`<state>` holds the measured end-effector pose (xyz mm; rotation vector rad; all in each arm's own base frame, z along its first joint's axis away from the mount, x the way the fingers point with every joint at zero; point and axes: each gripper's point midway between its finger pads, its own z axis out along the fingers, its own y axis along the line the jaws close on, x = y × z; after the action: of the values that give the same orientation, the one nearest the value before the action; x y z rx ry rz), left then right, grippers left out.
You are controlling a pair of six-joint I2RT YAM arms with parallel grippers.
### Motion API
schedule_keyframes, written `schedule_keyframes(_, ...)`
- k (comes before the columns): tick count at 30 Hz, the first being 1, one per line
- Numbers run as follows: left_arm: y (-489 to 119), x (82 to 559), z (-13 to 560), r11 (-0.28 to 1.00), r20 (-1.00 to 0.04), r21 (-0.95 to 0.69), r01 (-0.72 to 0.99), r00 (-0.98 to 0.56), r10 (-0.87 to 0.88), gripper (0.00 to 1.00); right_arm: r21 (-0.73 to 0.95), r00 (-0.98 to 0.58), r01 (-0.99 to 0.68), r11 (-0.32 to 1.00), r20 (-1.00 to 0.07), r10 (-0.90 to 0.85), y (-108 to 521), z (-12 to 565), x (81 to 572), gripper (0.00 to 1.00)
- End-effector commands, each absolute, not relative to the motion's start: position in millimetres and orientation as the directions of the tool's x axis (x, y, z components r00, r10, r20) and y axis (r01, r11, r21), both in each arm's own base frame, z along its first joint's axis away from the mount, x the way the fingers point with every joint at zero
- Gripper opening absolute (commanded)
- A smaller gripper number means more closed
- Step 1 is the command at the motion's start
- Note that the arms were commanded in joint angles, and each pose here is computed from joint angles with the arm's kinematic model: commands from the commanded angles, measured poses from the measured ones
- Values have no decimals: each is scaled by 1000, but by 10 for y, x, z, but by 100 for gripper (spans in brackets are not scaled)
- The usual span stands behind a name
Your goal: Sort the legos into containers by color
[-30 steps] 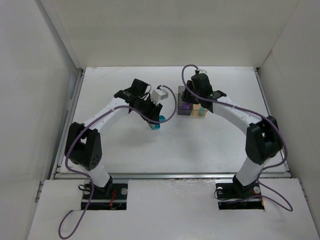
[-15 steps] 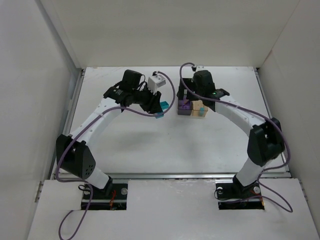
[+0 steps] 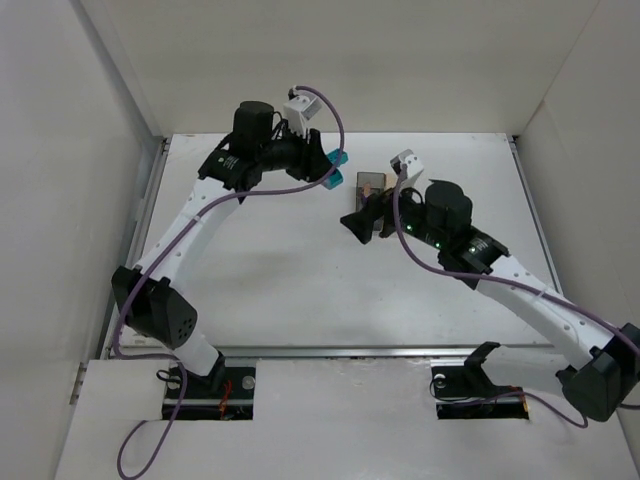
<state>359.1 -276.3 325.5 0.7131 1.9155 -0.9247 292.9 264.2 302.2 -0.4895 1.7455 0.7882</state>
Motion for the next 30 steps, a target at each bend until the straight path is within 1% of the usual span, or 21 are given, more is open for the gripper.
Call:
schedule_keyframes(1, -2791, 3744, 3376, 623, -843, -428, 655, -538, -13, 0, 391, -265, -653, 648, -920, 288, 2826, 3417, 2976, 94)
schedule_keyframes(4, -2851, 3694, 3356, 627, -822, -458, 630, -570, -27, 0, 415, -265, -603, 681, -910, 320, 2919, 3378, 3152, 95)
schedule_keyframes(7, -2877, 3664, 3334, 630, -812, -466, 621, -583, -27, 0, 415, -267, -612, 673, -910, 318, 3023, 3440, 3243, 95)
schedule_keyframes(9, -2860, 3658, 3372, 635, -813, -469, 614, -581, -39, 0, 406, -275, -609, 682, -914, 298, 3089, 3364, 3327, 95)
schedule_keyframes(11, -2864, 3655, 3374, 635, -807, -479, 606, -588, -47, 0, 406, -274, -607, 683, -914, 299, 3146, 3379, 3362, 92)
schedule_keyframes(12, -2889, 3617, 3385, 617, -799, -495, 612, -599, -47, 0, 406, -287, -593, 695, -913, 288, 3167, 3279, 3412, 92)
schedule_keyframes(17, -2891, 3543, 3337, 605, -781, -515, 608, -623, -40, 0, 405, -269, -572, 713, -914, 303, 3168, 3344, 3509, 84)
schedule_keyframes(18, -2889, 3539, 3298, 607, -776, -518, 603, -629, -37, 0, 405, -267, -573, 712, -914, 305, 3187, 3364, 3531, 79)
schedule_keyframes(21, -2915, 3498, 3312, 588, -763, -541, 601, -645, -41, 0, 405, -265, -574, 712, -914, 307, 3224, 3389, 3574, 71)
schedule_keyframes(23, -2927, 3480, 3319, 579, -755, -553, 599, -654, -44, 0, 397, -265, -582, 710, -918, 296, 3253, 3376, 3589, 62)
schedule_keyframes(24, -2927, 3479, 3319, 579, -755, -553, 599, -654, -44, 0, 397, -278, -589, 704, -917, 285, 3289, 3320, 3590, 60)
schedule_keyframes(26, -2962, 3407, 3329, 563, -746, -567, 601, -665, -42, 0, 397, -274, -600, 695, -917, 289, 3326, 3378, 3604, 50)
schedule_keyframes(28, -2971, 3390, 3333, 555, -744, -571, 605, -667, -38, 0, 389, -270, -609, 691, -921, 281, 3353, 3386, 3617, 34)
schedule_keyframes(29, -2971, 3390, 3333, 555, -744, -571, 605, -667, -38, 0, 389, -279, -612, 688, -921, 273, 3377, 3344, 3620, 14)
schedule_keyframes(30, -2978, 3397, 3352, 552, -743, -576, 603, -667, -47, 0, 389, -279, -612, 688, -921, 273, 3378, 3343, 3620, 6)
